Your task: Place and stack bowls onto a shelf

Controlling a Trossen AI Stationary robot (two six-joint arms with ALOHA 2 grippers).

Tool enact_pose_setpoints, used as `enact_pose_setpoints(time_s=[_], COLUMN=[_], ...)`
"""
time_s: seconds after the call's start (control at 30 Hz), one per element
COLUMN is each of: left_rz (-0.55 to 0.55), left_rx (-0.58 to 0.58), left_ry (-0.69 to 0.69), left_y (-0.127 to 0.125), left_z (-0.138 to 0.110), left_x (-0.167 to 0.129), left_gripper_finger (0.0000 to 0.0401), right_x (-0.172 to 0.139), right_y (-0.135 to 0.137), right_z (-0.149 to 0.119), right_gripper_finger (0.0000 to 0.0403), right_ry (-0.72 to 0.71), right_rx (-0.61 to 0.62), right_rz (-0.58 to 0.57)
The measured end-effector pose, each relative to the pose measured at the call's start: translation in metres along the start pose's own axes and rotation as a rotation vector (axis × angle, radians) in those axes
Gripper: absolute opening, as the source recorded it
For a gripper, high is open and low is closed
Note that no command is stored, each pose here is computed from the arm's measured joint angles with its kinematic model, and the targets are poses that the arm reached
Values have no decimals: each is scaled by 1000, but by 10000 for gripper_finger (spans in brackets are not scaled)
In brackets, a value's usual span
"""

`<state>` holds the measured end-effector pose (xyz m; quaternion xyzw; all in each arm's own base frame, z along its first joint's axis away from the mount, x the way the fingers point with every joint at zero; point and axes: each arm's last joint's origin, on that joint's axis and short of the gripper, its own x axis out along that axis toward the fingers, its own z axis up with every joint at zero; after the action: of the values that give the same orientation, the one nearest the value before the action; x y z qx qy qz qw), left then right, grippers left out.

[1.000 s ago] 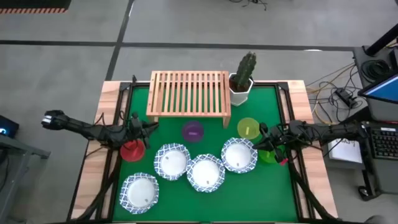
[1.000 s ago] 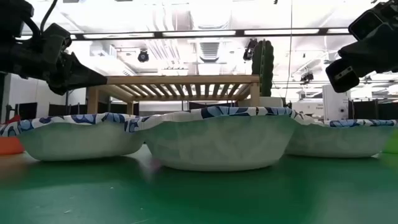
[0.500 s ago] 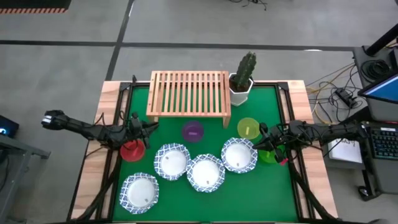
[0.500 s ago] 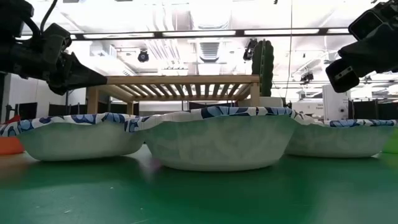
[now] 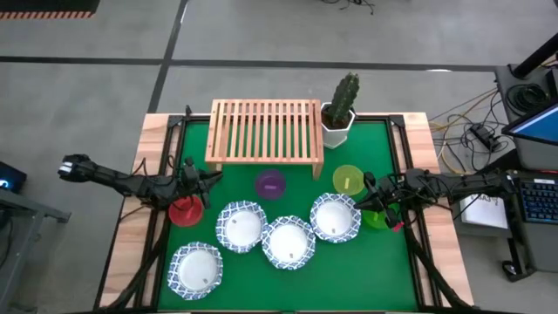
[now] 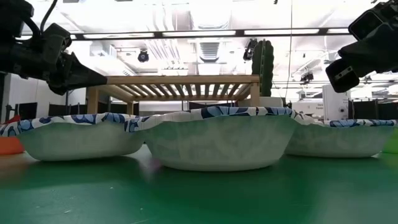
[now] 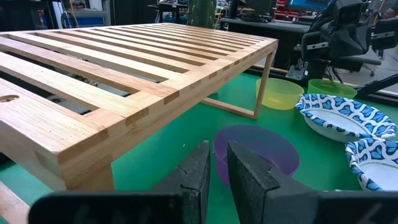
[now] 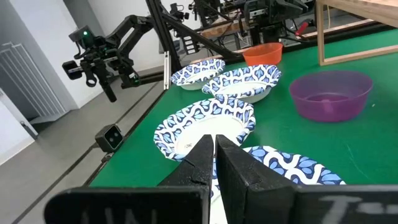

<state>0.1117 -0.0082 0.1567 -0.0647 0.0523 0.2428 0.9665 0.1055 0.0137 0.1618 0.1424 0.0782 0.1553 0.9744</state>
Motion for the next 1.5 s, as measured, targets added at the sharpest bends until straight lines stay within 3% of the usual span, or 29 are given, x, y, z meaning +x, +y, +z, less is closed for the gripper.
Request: enact_pose_setpoints(time_s=[0.97,1.03,1.2,1.27,1.33,1.37,1.43,1.5], left_rz=[0,0,0,-4,-26,-43,-80,-107], left_rx=[0,0,-5,-60,-266,-404,-628,-694], left_ry=[0,0,-1,-15,-63,-92,-148,-198], left_y=[0,0,0,0,-2,-2,-3,-3], left_z=[0,0,0,2,8,12,19,26], left_x=[0,0,0,0,0,-1,-2,-3], left_gripper_finger=[38,38,38,38,38,38,38,38], right_x=[0,0,0,0,0,0,0,0], right_y=[0,0,-1,-1,-1,-1,0,0], right_z=[0,0,1,1,1,1,1,6], right_gripper_finger=[9,9,9,9,9,9,9,9], right_ry=[0,-5,-5,-5,-7,-9,-18,-73], right_rx=[-5,-77,-398,-483,-500,-442,-187,24], right_rz=[0,-11,-43,-43,-42,-37,-16,-32])
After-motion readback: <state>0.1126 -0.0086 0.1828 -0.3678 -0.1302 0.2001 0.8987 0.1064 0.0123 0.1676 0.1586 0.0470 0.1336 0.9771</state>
